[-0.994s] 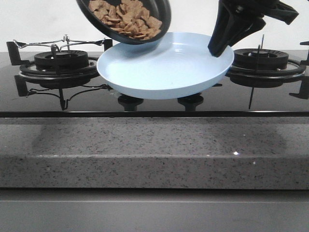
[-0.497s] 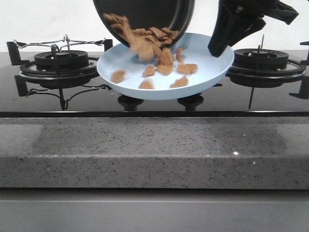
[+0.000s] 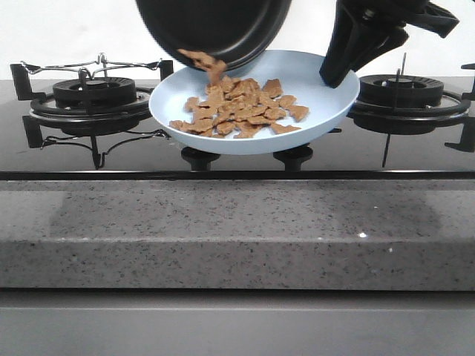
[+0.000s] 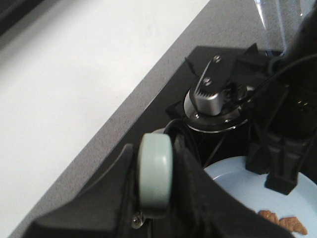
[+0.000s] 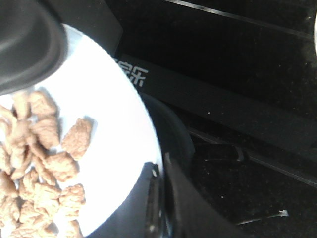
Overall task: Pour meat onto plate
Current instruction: 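Tilt the pan with the left gripper, tipping meat onto the plate, then lower the empty pan with the left gripper back onto its burner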
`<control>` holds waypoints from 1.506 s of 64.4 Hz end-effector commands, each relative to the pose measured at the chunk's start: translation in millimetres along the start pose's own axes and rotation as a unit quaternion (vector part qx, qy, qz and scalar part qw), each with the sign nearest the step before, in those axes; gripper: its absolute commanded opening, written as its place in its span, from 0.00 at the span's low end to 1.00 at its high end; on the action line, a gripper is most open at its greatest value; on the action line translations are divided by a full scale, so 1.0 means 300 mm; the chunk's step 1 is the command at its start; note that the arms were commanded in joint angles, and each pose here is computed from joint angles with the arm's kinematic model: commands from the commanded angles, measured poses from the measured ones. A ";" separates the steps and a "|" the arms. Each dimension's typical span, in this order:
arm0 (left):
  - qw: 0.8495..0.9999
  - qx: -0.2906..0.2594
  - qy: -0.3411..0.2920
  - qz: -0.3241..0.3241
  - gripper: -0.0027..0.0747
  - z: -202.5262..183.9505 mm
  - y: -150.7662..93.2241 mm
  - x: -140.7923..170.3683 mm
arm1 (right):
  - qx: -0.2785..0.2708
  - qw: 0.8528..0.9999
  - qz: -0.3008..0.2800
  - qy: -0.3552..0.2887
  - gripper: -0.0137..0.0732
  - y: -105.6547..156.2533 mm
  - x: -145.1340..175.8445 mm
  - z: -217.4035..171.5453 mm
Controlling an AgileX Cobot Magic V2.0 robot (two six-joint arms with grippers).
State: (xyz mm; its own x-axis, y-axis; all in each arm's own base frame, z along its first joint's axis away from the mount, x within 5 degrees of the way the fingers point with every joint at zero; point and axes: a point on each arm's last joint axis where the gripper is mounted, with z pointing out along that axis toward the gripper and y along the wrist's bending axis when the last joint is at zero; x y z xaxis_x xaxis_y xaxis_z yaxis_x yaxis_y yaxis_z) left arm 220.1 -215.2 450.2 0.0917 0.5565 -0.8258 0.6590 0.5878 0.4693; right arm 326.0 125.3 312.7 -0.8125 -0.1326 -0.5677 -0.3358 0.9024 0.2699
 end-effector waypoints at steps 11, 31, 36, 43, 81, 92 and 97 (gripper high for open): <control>0.994 -0.028 -0.105 0.003 0.01 -0.134 0.012 -0.115 | -0.010 0.998 -0.002 -0.054 0.09 0.023 -0.039 -0.074; 0.977 -0.083 -0.099 -0.172 0.01 -0.186 0.184 -0.043 | -0.010 0.998 -0.002 -0.054 0.09 0.023 -0.039 -0.074; 0.965 -0.103 -0.102 -0.220 0.01 -0.187 0.246 -0.009 | -0.010 0.998 -0.002 -0.054 0.09 0.023 -0.039 -0.074; 0.925 -0.133 -0.108 -0.339 0.01 -0.178 0.365 0.072 | -0.010 0.998 -0.002 -0.054 0.09 0.023 -0.039 -0.074; 0.693 -0.027 -0.145 -0.705 0.01 -0.043 0.783 0.661 | -0.010 0.998 -0.002 -0.054 0.09 0.023 -0.039 -0.074; 0.636 0.008 -0.149 -0.757 0.01 0.033 0.805 0.791 | -0.010 0.998 -0.002 -0.054 0.09 0.023 -0.039 -0.074; 0.625 0.011 -0.140 -0.768 0.01 0.061 0.804 0.837 | -0.010 0.998 -0.002 -0.054 0.09 0.023 -0.039 -0.074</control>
State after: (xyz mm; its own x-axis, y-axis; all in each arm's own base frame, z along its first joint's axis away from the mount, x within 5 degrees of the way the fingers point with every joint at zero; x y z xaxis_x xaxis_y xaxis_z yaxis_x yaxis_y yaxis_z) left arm 419.8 58.9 323.2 -0.5460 -0.7613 -0.3499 0.0474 0.3888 -0.9201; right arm 325.9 125.3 312.5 -0.8132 -0.1330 -0.5666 -0.3357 0.9024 0.2700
